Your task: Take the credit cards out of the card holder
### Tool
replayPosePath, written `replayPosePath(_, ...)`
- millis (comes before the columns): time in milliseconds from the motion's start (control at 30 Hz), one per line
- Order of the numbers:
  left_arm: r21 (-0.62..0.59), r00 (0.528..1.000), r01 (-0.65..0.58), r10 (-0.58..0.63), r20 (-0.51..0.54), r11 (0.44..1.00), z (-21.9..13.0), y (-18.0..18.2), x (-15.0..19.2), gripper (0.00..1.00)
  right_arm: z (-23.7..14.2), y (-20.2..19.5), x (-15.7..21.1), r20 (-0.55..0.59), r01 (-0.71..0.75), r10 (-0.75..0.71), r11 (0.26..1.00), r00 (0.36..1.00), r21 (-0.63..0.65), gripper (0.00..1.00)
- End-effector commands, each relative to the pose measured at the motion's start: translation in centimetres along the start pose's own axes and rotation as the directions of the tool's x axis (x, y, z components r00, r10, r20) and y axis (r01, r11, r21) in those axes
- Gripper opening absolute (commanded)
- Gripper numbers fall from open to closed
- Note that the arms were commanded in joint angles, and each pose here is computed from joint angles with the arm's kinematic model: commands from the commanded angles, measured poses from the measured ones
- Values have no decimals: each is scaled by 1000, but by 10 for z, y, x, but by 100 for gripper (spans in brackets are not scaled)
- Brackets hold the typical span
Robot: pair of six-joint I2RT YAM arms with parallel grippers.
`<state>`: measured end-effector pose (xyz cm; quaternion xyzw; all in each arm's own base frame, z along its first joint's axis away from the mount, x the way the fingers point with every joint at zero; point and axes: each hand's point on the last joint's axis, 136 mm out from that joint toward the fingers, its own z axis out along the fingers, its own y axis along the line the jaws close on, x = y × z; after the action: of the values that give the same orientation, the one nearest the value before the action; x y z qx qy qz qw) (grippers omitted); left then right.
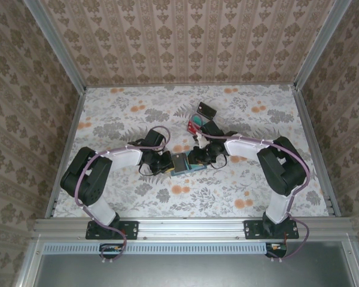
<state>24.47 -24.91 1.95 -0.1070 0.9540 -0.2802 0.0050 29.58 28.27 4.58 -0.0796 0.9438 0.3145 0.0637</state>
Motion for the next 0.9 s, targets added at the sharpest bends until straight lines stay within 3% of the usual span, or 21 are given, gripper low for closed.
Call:
replayPosePath(0, -111, 999, 25, -30, -45, 994, 13, 35, 13, 0, 1, 14, 4, -22, 23, -23, 1000, 999, -1, 33)
replayPosePath(100, -117, 998, 30, -36, -48, 993, 14, 38, 15, 0, 8, 23, 12, -45, -6, 4, 999, 999, -50, 33)
replayPosePath(867, -127, 994, 66, -76, -78, 990, 22, 51, 26, 0, 41, -4, 18, -90, -68, 70, 997, 993, 24, 24)
